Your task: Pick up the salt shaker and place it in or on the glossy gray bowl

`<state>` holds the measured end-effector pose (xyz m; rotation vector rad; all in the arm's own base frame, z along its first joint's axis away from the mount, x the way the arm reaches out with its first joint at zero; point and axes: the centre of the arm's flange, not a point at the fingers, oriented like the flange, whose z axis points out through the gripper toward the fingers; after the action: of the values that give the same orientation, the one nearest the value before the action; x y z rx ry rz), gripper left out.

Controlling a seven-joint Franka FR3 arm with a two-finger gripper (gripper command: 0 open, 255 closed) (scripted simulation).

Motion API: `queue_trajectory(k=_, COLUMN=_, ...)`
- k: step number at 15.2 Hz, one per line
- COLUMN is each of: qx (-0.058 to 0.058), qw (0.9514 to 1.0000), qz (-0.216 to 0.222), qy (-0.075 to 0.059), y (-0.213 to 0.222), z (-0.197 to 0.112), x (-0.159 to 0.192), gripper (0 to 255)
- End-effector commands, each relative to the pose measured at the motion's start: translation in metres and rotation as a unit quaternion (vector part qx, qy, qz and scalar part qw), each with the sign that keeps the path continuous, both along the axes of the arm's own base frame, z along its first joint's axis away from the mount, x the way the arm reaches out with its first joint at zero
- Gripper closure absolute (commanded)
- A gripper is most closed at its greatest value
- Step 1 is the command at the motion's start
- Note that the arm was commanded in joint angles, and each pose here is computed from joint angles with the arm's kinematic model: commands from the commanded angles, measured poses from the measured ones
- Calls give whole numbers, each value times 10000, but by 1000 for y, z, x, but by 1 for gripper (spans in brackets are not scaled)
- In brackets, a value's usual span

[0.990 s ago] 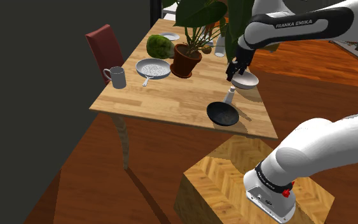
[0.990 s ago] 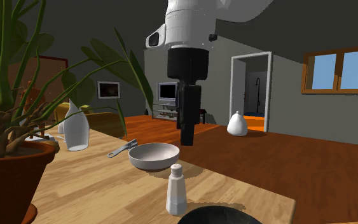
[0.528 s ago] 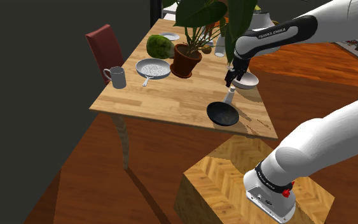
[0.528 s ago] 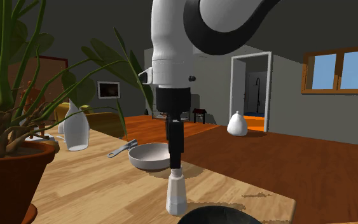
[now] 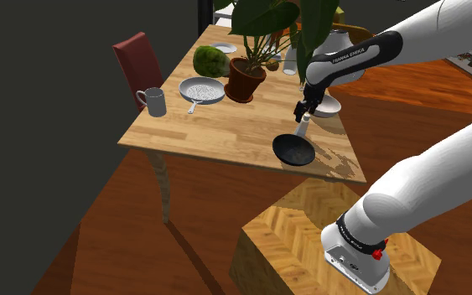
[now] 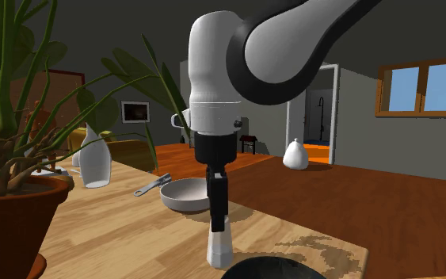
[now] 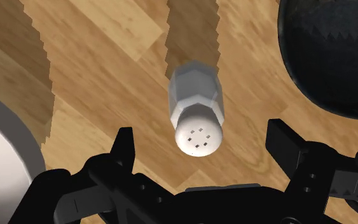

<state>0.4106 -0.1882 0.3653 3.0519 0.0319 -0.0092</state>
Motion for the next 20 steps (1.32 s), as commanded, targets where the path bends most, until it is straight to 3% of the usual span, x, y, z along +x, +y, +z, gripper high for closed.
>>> queue_trajectory(k=1, qx=-1, qw=10000, qz=0, qy=-3, y=0, z=-1, x=0, gripper=0)
queue_trajectory(k=6, qx=-1, qw=10000, qz=0, qy=-3, y=0, z=-1, x=0, gripper=0)
queue_trajectory(k=7, qx=-1, qw=10000, qz=0, qy=-3, y=0, z=-1, x=0, gripper=255)
queue_trajectory(k=16, qx=-1, qw=10000, qz=0, qy=-3, y=0, z=-1, x=0, gripper=255)
queue_trajectory(k=20, qx=-1, qw=10000, qz=0, qy=-3, y=0, z=20, x=0, gripper=255)
